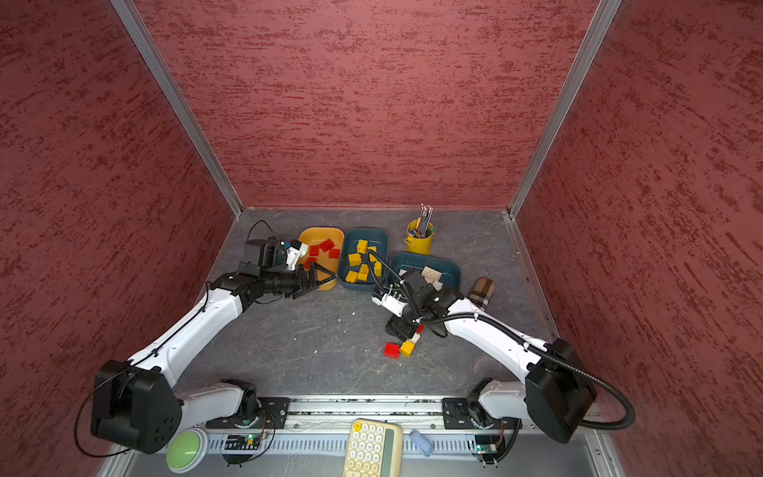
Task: Sort the legos into containers by color
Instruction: 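Return the right gripper to the table bricks and grasp a red brick, then carry the red brick over the yellow tub and release it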
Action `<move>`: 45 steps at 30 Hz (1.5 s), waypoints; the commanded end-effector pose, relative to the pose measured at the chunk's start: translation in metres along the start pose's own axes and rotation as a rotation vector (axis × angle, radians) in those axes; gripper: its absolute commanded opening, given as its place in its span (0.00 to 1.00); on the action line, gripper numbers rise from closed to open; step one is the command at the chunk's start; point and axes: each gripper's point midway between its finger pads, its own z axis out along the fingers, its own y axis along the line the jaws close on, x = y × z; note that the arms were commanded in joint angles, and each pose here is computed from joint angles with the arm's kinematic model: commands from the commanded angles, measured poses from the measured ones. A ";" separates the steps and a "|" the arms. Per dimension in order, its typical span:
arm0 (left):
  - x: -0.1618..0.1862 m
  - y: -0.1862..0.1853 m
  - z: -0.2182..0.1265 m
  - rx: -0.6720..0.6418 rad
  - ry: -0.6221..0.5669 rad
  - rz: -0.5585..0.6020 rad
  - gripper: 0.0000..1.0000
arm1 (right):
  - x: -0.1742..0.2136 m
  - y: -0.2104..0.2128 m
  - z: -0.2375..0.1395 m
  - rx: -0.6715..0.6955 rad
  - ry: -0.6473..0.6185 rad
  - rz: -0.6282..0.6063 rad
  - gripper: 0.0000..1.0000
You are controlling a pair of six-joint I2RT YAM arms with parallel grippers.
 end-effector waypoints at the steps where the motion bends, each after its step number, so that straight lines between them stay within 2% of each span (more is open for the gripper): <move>1: 0.003 0.003 -0.007 -0.011 -0.007 0.018 0.99 | 0.014 0.025 0.015 -0.060 0.055 -0.092 0.71; 10: 0.008 0.007 -0.016 -0.027 -0.022 0.010 1.00 | 0.041 0.031 0.052 -0.036 0.213 -0.169 0.71; 15: 0.009 0.009 -0.017 -0.030 -0.019 0.005 0.99 | 0.047 0.029 0.063 -0.035 0.257 -0.180 0.65; 19: 0.009 0.010 -0.018 -0.033 -0.022 0.005 0.99 | 0.052 0.026 0.067 -0.022 0.291 -0.182 0.46; 22: 0.009 0.010 -0.018 -0.032 -0.020 0.004 0.99 | 0.043 0.023 0.065 -0.004 0.271 -0.177 0.31; 25: 0.008 0.009 -0.019 -0.033 -0.021 0.006 0.99 | 0.023 0.019 0.057 0.019 0.201 -0.180 0.26; 30: 0.007 0.009 -0.022 -0.034 -0.031 0.009 1.00 | -0.027 -0.006 0.034 0.056 0.021 -0.137 0.24; 35: 0.002 0.011 -0.035 -0.049 -0.063 0.013 0.99 | -0.105 -0.039 0.011 0.041 -0.220 -0.074 0.24; 38: 0.001 0.014 -0.044 -0.057 -0.078 0.004 0.99 | -0.146 -0.060 0.013 0.016 -0.326 -0.014 0.24; 45: 0.003 0.024 -0.061 -0.062 -0.121 -0.022 0.99 | -0.220 -0.085 0.046 -0.046 -0.434 0.045 0.24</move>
